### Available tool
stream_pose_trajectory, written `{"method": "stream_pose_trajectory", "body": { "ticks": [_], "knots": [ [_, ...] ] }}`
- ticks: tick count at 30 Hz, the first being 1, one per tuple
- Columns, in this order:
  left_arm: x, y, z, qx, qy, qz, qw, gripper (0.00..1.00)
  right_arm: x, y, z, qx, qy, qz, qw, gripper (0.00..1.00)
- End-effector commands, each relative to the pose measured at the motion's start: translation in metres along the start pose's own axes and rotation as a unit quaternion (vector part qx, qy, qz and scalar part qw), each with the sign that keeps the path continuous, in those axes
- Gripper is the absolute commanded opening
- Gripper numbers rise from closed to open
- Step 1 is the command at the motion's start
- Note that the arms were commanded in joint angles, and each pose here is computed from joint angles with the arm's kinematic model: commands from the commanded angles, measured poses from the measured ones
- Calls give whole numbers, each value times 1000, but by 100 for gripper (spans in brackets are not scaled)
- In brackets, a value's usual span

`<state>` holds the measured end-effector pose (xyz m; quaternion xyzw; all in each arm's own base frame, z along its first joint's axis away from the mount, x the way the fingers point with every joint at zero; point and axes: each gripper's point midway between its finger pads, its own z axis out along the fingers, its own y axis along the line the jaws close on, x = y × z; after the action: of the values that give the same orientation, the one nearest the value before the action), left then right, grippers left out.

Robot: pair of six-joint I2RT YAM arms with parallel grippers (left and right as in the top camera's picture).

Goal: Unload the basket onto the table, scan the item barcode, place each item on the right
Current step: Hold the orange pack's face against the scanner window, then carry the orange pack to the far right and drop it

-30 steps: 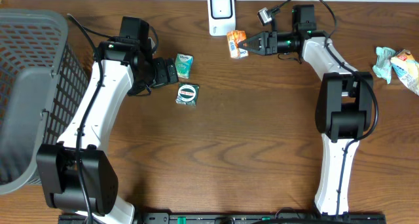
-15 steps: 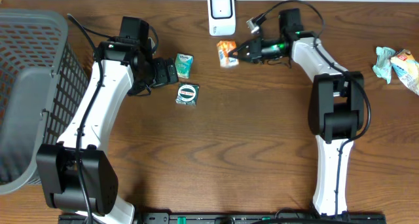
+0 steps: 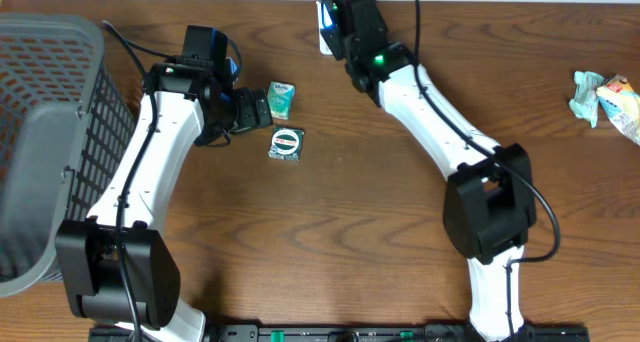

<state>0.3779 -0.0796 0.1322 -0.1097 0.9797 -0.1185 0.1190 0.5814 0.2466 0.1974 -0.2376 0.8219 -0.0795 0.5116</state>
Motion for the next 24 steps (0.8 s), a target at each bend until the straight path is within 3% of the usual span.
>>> {"method": "stream_pose_trajectory", "body": {
  "ticks": [1, 9, 12, 15, 20, 24],
  "knots": [
    [-4, 1, -2, -4, -4, 4, 1000, 98, 12, -14, 23, 43, -3, -39, 998, 1],
    [-4, 1, -2, -4, -4, 4, 1000, 98, -4, -27, 51, 31, -62, -18, 997, 1],
    [-4, 1, -2, -4, -4, 4, 1000, 98, -7, -20, 70, 29, -100, -104, 989, 1],
    [-4, 1, -2, -4, -4, 4, 1000, 98, 20, -7, 87, 26, -71, -165, 983, 1],
    [-4, 1, -2, -4, -4, 4, 1000, 98, 31, -5, 90, 22, -51, -137, 989, 1],
    [-4, 1, -2, -4, -4, 4, 1000, 98, 20, -28, 82, 69, -46, -124, 989, 1]
  ]
}}
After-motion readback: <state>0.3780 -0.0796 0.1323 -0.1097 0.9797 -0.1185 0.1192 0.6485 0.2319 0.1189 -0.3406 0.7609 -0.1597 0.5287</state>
